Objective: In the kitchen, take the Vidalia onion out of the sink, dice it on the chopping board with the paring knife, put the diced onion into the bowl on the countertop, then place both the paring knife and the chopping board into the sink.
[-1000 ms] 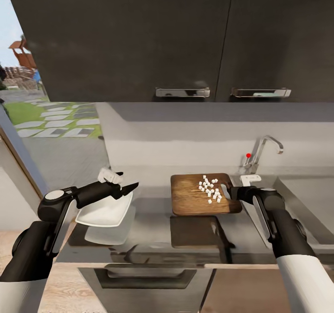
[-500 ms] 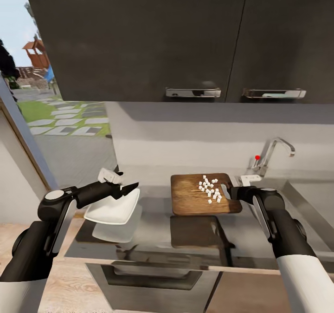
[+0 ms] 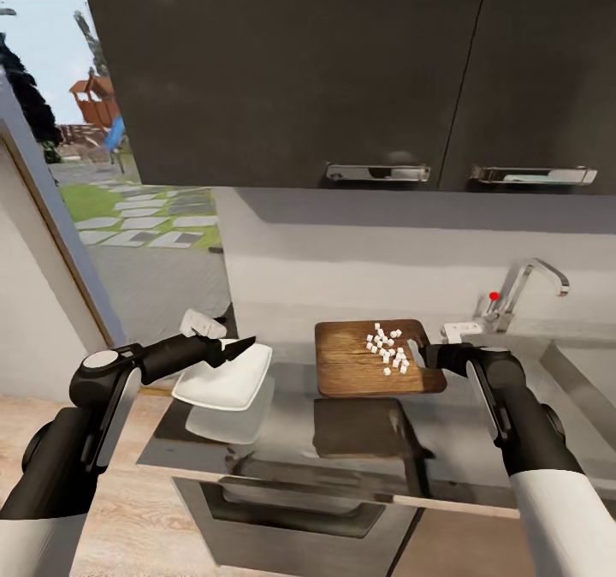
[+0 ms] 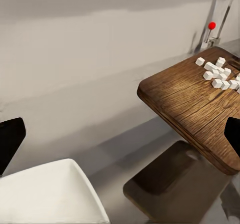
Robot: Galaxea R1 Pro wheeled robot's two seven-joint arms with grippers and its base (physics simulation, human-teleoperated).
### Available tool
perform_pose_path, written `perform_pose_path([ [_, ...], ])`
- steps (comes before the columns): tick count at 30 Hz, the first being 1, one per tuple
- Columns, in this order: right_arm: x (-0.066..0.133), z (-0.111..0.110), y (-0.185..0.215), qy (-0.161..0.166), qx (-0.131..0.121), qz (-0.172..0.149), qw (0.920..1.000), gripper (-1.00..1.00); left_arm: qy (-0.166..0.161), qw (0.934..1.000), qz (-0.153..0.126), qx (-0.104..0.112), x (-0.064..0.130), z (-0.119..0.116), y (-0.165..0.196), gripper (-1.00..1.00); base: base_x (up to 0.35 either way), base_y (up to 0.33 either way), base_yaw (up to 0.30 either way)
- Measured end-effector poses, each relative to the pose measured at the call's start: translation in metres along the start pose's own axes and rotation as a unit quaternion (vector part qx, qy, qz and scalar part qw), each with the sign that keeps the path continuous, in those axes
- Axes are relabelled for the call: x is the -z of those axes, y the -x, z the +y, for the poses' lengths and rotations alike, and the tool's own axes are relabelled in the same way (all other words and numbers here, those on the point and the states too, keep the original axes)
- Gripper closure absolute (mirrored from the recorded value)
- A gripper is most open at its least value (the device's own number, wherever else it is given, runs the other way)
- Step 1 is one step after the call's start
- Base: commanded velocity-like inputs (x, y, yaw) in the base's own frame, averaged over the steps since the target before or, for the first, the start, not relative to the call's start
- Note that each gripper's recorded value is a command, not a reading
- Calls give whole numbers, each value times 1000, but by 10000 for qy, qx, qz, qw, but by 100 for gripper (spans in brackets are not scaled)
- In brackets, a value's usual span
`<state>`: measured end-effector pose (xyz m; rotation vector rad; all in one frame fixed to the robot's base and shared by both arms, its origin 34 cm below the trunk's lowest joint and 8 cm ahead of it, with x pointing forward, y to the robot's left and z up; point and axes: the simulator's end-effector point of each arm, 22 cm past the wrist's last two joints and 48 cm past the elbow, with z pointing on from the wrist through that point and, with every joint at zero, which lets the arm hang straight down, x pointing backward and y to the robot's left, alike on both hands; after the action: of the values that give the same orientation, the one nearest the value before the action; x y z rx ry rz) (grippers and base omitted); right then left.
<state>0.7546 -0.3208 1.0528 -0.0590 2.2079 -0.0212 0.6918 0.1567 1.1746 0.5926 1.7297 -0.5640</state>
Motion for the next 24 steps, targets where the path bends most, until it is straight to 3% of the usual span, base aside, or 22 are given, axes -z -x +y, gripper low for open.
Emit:
perform_pose_path([
  [17, 8, 0, 9, -4, -1, -94, 10000, 100, 9, 10000, -73, -63, 5, -3, 10, -100, 0, 0, 179],
  [24, 10, 0, 11, -5, -1, -111, 9999, 100, 7, 9999, -83, -73, 6, -4, 12, -100, 0, 0, 49],
])
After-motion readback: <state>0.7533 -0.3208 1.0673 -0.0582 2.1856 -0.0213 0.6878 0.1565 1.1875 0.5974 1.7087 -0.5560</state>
